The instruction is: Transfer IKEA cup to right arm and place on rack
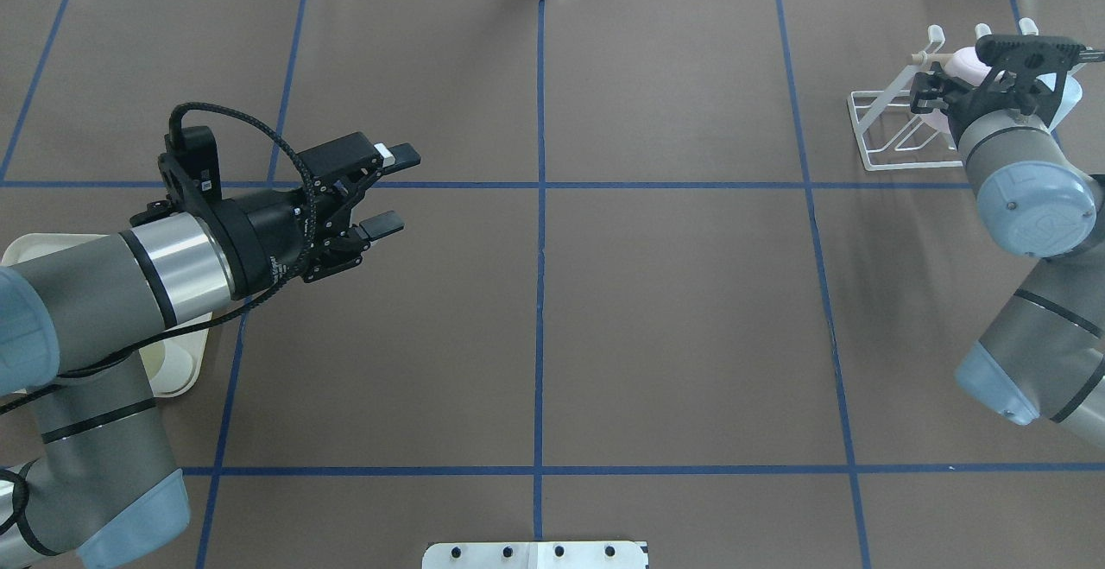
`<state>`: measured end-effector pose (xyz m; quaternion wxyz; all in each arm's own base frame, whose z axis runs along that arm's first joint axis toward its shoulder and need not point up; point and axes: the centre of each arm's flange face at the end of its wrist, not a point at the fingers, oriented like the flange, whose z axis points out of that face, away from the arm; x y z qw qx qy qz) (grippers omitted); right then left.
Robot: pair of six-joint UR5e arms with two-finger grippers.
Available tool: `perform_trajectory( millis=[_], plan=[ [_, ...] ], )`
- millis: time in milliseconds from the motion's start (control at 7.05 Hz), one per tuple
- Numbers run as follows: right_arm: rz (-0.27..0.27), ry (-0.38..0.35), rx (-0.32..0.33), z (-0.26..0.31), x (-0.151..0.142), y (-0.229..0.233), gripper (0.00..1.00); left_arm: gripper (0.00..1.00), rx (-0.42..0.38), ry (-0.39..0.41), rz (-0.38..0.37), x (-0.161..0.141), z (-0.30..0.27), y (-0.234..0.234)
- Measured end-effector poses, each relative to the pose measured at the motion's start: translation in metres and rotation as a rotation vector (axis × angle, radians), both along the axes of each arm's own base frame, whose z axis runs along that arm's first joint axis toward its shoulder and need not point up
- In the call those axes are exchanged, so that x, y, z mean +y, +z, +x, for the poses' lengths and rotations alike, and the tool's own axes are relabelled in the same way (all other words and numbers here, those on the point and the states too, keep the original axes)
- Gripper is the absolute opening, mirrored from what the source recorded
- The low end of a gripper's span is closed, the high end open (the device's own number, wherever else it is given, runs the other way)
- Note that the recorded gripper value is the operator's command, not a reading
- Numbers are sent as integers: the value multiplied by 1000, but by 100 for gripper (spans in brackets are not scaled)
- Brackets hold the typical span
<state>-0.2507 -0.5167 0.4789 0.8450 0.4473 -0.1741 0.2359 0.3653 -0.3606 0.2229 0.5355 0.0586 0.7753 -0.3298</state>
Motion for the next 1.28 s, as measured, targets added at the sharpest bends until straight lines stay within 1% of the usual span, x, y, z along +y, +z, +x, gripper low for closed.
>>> perform_trajectory(
  millis=[284, 567, 709, 851, 992, 1276],
  plan=[
    [4, -3, -3, -1, 1, -2, 99, 100, 0, -1, -1, 0, 0, 0],
    [22, -19, -25, 2, 5, -20, 100, 100, -10, -1, -2, -2, -2, 2],
    [37, -46, -52, 5, 11, -39, 100, 100, -51, 9, 10, -8, -9, 3],
    [46, -79, -84, 10, 19, -58, 100, 100, -140, 27, 43, -18, -26, 5],
    [42, -113, -111, 13, 27, -77, 100, 100, -268, 50, 86, -27, -48, 16],
    [10, -219, -192, 18, 50, -123, 100, 100, -552, 115, 190, -42, -104, 74]
  ],
)
